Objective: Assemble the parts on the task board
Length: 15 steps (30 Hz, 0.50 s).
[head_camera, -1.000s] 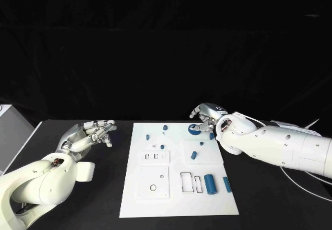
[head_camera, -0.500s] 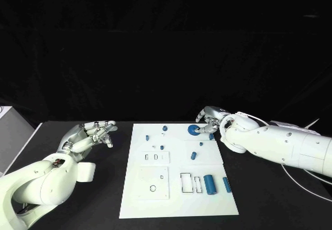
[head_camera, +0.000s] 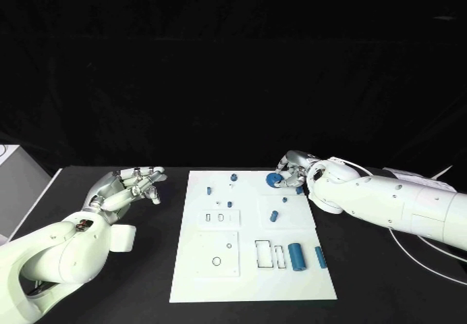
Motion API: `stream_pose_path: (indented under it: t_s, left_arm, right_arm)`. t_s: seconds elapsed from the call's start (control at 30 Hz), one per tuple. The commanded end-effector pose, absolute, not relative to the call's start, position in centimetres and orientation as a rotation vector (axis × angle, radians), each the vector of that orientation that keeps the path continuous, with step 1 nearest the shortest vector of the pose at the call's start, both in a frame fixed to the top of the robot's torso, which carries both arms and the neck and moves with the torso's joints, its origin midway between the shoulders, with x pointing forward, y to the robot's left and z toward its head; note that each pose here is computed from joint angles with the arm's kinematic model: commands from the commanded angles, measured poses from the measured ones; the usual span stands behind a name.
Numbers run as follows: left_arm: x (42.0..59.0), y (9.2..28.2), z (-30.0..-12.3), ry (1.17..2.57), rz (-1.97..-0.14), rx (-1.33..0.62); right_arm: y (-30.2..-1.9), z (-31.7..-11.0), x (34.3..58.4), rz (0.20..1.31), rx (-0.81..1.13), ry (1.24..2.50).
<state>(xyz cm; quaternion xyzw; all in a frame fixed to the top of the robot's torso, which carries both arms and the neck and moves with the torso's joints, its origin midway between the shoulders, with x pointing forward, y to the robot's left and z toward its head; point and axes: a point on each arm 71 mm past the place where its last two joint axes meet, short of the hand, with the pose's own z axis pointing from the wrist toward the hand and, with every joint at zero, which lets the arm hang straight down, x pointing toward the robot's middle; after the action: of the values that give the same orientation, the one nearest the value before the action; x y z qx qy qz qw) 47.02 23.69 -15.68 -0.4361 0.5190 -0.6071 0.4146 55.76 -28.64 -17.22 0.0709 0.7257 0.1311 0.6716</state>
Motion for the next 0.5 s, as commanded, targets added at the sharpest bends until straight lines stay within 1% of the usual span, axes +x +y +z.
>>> stream_pose_path:
  t_s: [0.03, 0.5]
  left_arm:
    - [46.97, 23.53, -15.58, 1.31, -1.543, -1.085]
    - [46.97, 23.58, -15.59, 1.31, -1.542, -1.086]
  right_arm:
    - [-28.75, -17.65, 55.84, 0.293, 0.176, 1.671]
    - [-28.68, -18.01, 56.08, 0.297, 0.187, 1.683]
